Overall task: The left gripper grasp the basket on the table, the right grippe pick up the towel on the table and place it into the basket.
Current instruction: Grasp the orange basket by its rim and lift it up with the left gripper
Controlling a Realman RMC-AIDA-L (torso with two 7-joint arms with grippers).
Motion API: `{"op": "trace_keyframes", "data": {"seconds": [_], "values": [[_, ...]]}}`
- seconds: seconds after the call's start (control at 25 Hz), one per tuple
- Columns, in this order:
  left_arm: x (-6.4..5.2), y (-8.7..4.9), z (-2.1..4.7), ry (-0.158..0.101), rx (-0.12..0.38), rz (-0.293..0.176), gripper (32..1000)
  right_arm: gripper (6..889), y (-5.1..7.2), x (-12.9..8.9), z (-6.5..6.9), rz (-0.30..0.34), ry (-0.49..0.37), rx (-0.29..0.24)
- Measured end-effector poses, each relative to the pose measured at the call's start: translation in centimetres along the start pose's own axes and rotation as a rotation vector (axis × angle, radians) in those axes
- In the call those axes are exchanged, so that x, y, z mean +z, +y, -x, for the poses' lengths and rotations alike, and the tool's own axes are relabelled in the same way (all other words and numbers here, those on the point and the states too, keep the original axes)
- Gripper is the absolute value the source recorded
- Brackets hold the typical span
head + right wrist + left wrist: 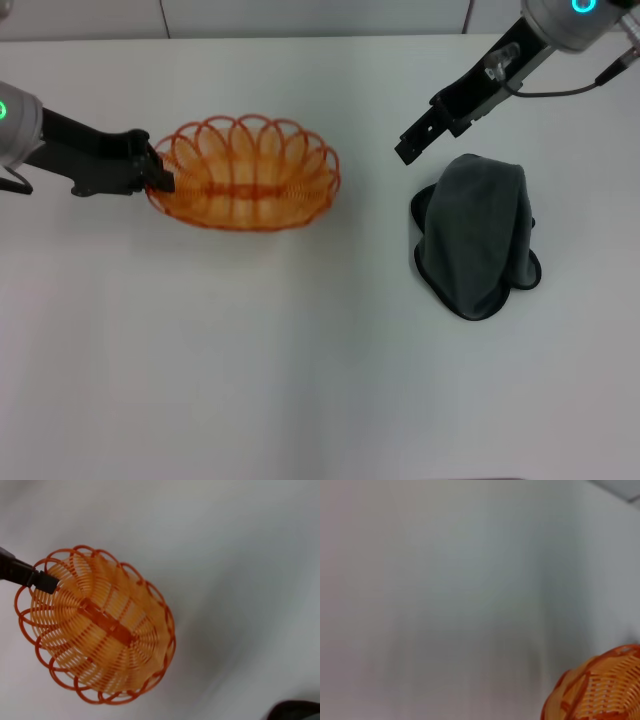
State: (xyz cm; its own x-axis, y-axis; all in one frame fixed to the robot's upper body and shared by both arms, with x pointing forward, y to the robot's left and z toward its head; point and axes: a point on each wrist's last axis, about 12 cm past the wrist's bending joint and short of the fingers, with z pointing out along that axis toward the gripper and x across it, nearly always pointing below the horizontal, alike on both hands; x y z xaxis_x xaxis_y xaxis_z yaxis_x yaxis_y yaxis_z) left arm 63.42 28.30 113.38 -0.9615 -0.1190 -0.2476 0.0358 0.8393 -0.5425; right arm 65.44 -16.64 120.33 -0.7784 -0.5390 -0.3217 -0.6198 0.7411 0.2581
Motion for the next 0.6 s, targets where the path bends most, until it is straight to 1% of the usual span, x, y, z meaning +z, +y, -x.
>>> {"op": "trace_keyframes", "data": {"seconds": [0.04,0.08,0.12,0.2,0.36,0.48,0.6], "values": [[-0.3,0.2,0.06,-0.015,-0.027,-0.03,90,812,-0.1,-0.1,0.0,0.001,-0.003,0.004],[-0.4,0.3,0.06,-0.018,-0.036,-0.039,90,812,-0.2,-0.2,0.0,0.001,-0.005,0.007],[-0.6,0.4,0.06,-0.026,-0.055,-0.058,90,811,-0.3,-0.3,0.0,0.0,-0.007,0.011],[-1.0,0.7,0.06,-0.035,-0.077,-0.077,90,810,-0.5,-0.5,-0.2,-0.004,-0.007,0.02],[-1.2,0.9,0.05,-0.038,-0.096,-0.085,90,809,-1.0,-0.8,-0.4,-0.012,-0.007,0.029],[-1.2,0.9,0.0,-0.034,-0.1,-0.089,91,807,-1.3,-1.1,-0.7,-0.012,0.003,0.039],[-1.3,0.7,0.13,-0.037,-0.103,-0.103,91,806,-1.7,-1.5,-0.9,-0.018,0.006,0.053]]}}
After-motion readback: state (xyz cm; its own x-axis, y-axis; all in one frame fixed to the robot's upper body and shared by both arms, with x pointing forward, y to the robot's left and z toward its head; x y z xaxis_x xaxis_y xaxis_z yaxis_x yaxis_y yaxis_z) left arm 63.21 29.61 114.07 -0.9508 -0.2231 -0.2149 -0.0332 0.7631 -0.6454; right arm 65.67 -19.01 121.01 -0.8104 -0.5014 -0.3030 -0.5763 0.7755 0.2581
